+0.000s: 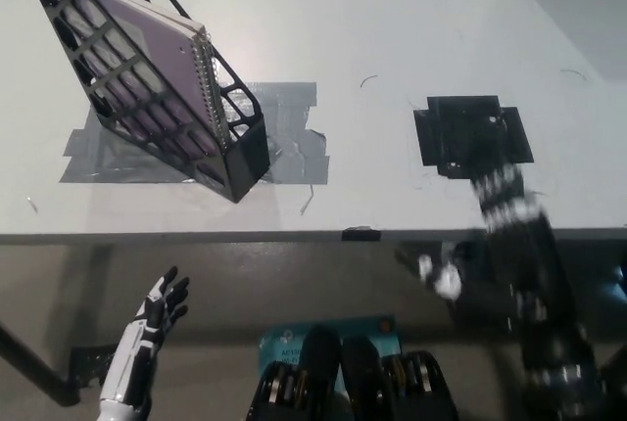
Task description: A shelf with a book inside it is placed on the center of the desk infront of the robot. The robot uses its right hand to grab the book, take it out and hand it to a person.
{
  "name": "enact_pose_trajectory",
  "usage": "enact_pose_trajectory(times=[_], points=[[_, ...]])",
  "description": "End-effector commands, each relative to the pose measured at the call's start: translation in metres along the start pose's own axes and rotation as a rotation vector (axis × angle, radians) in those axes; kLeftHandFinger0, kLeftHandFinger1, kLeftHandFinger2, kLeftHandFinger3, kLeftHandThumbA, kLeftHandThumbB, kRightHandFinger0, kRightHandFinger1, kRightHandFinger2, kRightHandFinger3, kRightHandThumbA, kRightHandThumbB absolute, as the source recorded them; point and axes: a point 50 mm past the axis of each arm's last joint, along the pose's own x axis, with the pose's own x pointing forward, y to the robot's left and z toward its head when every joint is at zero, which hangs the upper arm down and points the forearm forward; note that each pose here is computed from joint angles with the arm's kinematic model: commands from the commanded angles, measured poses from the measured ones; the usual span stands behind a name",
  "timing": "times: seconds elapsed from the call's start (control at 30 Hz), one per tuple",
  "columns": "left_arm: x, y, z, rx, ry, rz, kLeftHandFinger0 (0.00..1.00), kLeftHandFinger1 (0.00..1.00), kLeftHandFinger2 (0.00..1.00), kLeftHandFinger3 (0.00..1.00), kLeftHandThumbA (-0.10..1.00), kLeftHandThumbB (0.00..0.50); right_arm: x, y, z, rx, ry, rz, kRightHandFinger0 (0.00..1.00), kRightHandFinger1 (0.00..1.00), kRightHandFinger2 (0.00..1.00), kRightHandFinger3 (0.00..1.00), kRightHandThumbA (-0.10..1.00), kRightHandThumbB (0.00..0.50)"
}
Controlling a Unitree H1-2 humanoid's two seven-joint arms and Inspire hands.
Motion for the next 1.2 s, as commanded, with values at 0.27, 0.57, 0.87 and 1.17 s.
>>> enact_pose_trajectory(times=[0.27, 0.57, 0.87, 1.17], points=[[0.004, -0.012, 0.016, 0.039, -0.069, -0.073, 1.0, 1.0, 1.0, 1.0, 1.0, 0.31, 0.155, 0.075, -0.016, 0.121, 0.146, 0.254, 1.0, 1.0, 1.0, 1.0, 1.0, 0.363], [0.006, -0.015, 0.017, 0.02, -0.079, -0.089, 1.0, 1.0, 1.0, 1.0, 1.0, 0.333, 0.211, 0.114, -0.033, 0.204, 0.253, 0.318, 1.0, 1.0, 1.0, 1.0, 1.0, 0.3], [0.005, -0.015, 0.022, 0.05, -0.096, -0.089, 1.0, 1.0, 1.0, 1.0, 1.0, 0.296, 0.227, 0.156, -0.043, 0.169, 0.332, 0.386, 1.0, 1.0, 1.0, 1.0, 1.0, 0.463], [0.009, -0.013, 0.025, 0.059, -0.102, -0.099, 1.0, 1.0, 1.0, 1.0, 1.0, 0.296, 0.224, 0.165, -0.052, 0.226, 0.365, 0.387, 1.0, 1.0, 1.0, 1.0, 1.0, 0.383]])
